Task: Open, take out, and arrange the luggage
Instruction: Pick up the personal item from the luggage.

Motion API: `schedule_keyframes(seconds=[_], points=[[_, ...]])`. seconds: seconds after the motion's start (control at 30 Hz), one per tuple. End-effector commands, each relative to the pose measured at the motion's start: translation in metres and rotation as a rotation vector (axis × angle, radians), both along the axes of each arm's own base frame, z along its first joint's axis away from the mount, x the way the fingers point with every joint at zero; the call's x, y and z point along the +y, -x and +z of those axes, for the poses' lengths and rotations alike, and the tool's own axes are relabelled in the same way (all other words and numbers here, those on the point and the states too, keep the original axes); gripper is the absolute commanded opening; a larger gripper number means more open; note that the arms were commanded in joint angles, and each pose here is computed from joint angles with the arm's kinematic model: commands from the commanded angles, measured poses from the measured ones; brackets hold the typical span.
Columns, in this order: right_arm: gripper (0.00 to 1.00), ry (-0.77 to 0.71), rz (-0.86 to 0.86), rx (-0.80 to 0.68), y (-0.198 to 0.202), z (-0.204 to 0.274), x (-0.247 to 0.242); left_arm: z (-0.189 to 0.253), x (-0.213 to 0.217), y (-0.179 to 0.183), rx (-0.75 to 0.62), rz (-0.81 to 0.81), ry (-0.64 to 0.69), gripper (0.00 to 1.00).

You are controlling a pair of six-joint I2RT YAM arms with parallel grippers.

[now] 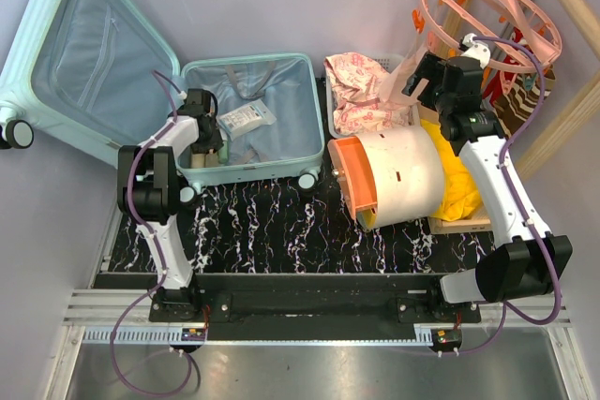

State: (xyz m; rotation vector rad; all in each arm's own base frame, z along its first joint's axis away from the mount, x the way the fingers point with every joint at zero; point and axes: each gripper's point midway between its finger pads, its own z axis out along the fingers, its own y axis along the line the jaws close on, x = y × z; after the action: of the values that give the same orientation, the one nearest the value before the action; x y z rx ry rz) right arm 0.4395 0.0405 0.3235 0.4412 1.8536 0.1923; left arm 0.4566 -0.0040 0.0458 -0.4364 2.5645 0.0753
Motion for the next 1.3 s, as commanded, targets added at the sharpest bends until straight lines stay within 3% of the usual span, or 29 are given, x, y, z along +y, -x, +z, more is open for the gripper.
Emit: schedule_keyframes(seconds=[0.0, 0.07, 0.13, 0.3, 0.4, 0.43, 0.47, 0.77, 0.87, 0.9, 1.0, 1.2, 1.27], points=[[0.97, -0.018, -0.006, -0.080, -0.003, 0.027, -0.002, -0.031, -0.020, 0.029, 0.137, -0.095, 0.056, 0.53], [0.97, -0.016, -0.003, -0.083, -0.004, 0.029, -0.002, -0.027, -0.022, 0.019, 0.122, -0.099, 0.072, 0.63], [0.97, -0.019, -0.007, -0.089, -0.003, 0.032, -0.002, -0.037, -0.017, 0.016, 0.167, -0.073, 0.080, 0.48], [0.98, -0.012, -0.031, -0.089, 0.002, 0.030, -0.008, -0.039, -0.009, 0.022, 0.204, -0.058, 0.056, 0.43], [0.98, -0.014, -0.042, -0.090, 0.003, 0.030, -0.010, -0.029, -0.014, 0.017, 0.170, -0.063, 0.079, 0.34], [0.98, -0.016, -0.041, -0.090, 0.003, 0.030, -0.010, -0.023, -0.016, 0.011, 0.136, -0.060, 0.089, 0.26], [0.98, -0.019, -0.042, -0.090, 0.002, 0.030, -0.010, -0.013, -0.016, 0.005, 0.104, -0.058, 0.091, 0.23], [0.98, -0.012, -0.034, -0.092, 0.000, 0.032, -0.009, -0.014, -0.018, -0.029, 0.063, -0.042, 0.116, 0.11], [0.98, -0.012, -0.040, -0.094, 0.001, 0.033, -0.010, -0.001, -0.021, -0.037, 0.024, -0.037, 0.131, 0.22], [0.98, -0.012, -0.046, -0.091, 0.001, 0.031, -0.012, 0.008, -0.022, -0.041, -0.002, -0.036, 0.131, 0.40], [0.98, -0.023, -0.046, -0.091, 0.000, 0.031, -0.010, 0.019, -0.030, -0.050, -0.064, -0.068, 0.131, 0.56], [0.98, -0.024, -0.032, -0.088, -0.004, 0.031, -0.008, 0.022, -0.035, -0.072, -0.106, -0.081, 0.130, 0.56], [0.98, -0.022, -0.026, -0.086, -0.004, 0.030, -0.007, 0.004, -0.034, -0.073, -0.067, -0.079, 0.130, 0.56]])
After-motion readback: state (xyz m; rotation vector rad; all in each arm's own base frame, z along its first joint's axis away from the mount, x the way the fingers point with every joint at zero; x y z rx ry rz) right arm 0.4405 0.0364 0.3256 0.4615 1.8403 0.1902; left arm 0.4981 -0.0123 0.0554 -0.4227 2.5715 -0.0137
